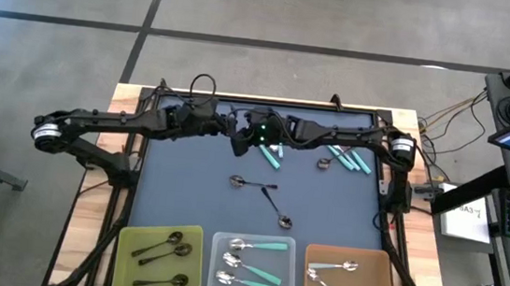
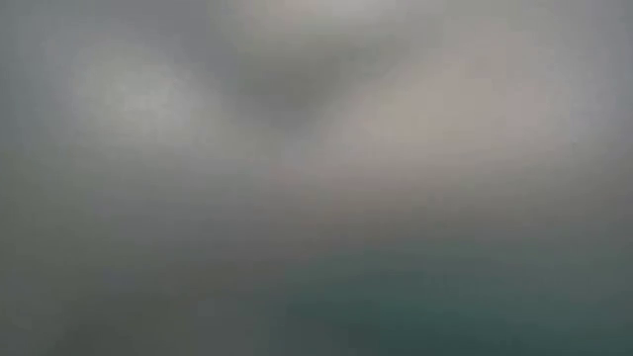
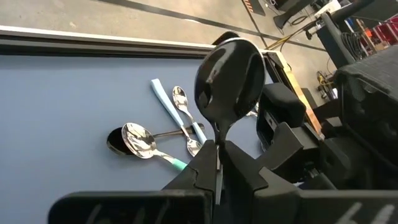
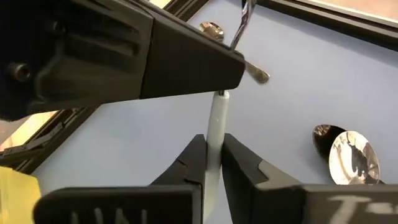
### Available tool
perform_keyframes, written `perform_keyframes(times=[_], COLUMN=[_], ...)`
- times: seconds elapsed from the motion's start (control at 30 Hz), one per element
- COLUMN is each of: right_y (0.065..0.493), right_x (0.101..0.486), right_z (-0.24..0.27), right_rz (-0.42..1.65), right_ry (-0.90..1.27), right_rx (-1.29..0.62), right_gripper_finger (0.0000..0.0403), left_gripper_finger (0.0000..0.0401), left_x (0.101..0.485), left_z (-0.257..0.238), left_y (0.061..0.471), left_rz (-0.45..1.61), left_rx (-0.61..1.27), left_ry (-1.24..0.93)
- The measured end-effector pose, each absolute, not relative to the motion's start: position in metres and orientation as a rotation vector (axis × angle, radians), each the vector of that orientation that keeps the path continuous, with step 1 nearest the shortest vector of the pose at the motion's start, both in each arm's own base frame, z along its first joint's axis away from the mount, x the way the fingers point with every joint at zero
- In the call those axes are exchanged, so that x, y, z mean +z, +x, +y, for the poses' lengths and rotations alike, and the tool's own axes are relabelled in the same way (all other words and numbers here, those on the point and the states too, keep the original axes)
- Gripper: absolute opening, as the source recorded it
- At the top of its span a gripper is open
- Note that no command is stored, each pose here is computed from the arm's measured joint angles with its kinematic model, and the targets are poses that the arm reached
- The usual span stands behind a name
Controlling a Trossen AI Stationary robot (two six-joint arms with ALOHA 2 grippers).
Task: Sort silverware by color (type)
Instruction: Put the blue spoon into the orange bin
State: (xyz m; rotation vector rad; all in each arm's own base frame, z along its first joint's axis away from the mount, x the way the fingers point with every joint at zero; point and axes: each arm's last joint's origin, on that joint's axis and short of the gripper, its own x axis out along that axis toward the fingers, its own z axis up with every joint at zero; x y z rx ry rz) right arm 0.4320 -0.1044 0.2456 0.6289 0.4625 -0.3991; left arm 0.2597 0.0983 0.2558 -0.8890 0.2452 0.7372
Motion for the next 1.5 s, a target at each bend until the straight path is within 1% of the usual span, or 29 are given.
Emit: perform_keyframes(times=[0.1, 0.3, 0.53, 0.7, 0.87, 1.03, 1.13, 1.23, 1.37, 1.5], right_y=[0.432, 0.431, 0.429, 0.421, 0.402, 0.379, 0.36, 0.342, 0.319, 0.297], right_x=[0.246, 0.246, 0.252, 0.261, 0.279, 0.291, 0.3, 0.306, 0.316, 0.33], right_z=[-0.104, -0.102, -0.104, -0.107, -0.119, -0.124, -0.116, -0.096, -0.052, -0.002], right_rz=[0.482, 0.513, 0.51, 0.512, 0.545, 0.639, 0.735, 0.877, 1.066, 1.176], right_ry=[0.634, 0.642, 0.65, 0.622, 0.575, 0.573, 0.598, 0.629, 0.647, 0.656], right_rx=[-0.361, -0.302, -0.271, -0.267, -0.331, -0.359, -0.325, -0.272, -0.193, -0.148], right_gripper_finger=[0.0021, 0.0019, 0.0019, 0.0019, 0.0019, 0.0019, 0.0019, 0.0019, 0.0019, 0.0019], left_gripper_finger=[0.0, 0.0005, 0.0042, 0.0074, 0.0098, 0.0109, 0.011, 0.011, 0.011, 0.011], left_x=[0.255, 0.256, 0.257, 0.261, 0.27, 0.282, 0.286, 0.285, 0.283, 0.281], left_z=[0.097, 0.095, 0.092, 0.091, 0.089, 0.085, 0.08, 0.077, 0.076, 0.076], left_y=[0.26, 0.258, 0.258, 0.258, 0.249, 0.241, 0.234, 0.228, 0.223, 0.223], left_rz=[0.271, 0.342, 0.391, 0.385, 0.385, 0.362, 0.387, 0.434, 0.473, 0.49], left_rx=[0.697, 0.604, 0.494, 0.45, 0.379, 0.321, 0.27, 0.271, 0.281, 0.284], left_ry=[-0.893, -0.834, -0.786, -0.749, -0.736, -0.706, -0.687, -0.684, -0.672, -0.672])
